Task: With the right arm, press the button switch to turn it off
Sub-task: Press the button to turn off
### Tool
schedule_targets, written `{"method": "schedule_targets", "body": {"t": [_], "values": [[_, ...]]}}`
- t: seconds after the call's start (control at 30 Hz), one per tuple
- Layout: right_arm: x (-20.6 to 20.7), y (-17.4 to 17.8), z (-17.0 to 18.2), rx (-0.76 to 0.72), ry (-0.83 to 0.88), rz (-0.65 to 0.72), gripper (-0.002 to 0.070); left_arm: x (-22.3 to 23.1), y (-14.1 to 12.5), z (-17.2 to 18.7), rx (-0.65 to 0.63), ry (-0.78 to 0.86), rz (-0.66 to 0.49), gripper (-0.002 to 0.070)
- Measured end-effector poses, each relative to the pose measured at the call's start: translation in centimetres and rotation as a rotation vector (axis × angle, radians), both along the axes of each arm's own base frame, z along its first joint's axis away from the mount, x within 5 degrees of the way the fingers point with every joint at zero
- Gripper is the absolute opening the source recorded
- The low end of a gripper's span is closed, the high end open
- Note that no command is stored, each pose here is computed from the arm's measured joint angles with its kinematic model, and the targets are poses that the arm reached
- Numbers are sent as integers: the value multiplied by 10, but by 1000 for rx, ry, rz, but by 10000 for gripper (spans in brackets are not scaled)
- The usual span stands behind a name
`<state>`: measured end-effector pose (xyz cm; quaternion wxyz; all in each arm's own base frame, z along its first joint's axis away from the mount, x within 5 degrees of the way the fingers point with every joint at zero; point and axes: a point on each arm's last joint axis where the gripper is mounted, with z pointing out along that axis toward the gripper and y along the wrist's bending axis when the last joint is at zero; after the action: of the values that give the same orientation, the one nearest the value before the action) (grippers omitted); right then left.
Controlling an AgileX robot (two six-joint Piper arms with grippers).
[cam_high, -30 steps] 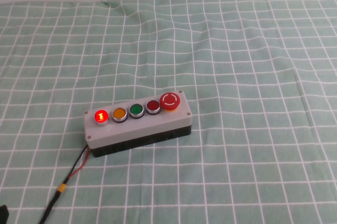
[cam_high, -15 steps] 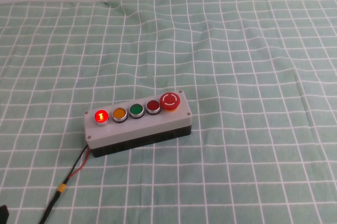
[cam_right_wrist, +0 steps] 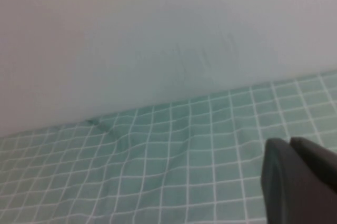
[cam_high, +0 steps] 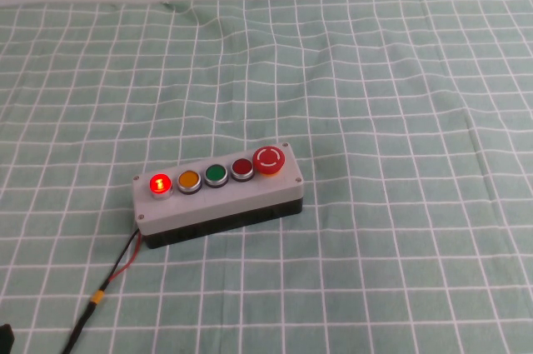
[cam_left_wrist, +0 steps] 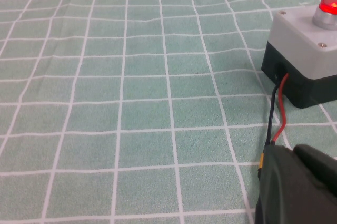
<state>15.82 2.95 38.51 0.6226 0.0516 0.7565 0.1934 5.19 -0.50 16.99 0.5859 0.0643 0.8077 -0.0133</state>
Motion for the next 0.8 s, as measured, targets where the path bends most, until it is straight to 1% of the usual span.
{"method": "schedule_targets", "body": {"t": [0.07,0.13,0.23,0.4,0.57,0.7,0.8], "values": [[8,2,-5,49,42,7,-16,0,0,0,0,0,0,-3],[18,5,-12,57,84,14,-16,0,0,0,0,0,0,-3],[32,8,-19,39,143,30,-16,0,0,0,0,0,0,-3],[58,15,-19,-56,225,102,-16,0,0,0,0,0,0,-3],[93,31,-13,-207,309,287,-16,0,0,0,0,0,0,-3],[127,44,-13,-245,410,420,-16,0,0,0,0,0,0,-3],[151,61,-18,-275,467,508,-16,0,0,0,0,0,0,-3]]}}
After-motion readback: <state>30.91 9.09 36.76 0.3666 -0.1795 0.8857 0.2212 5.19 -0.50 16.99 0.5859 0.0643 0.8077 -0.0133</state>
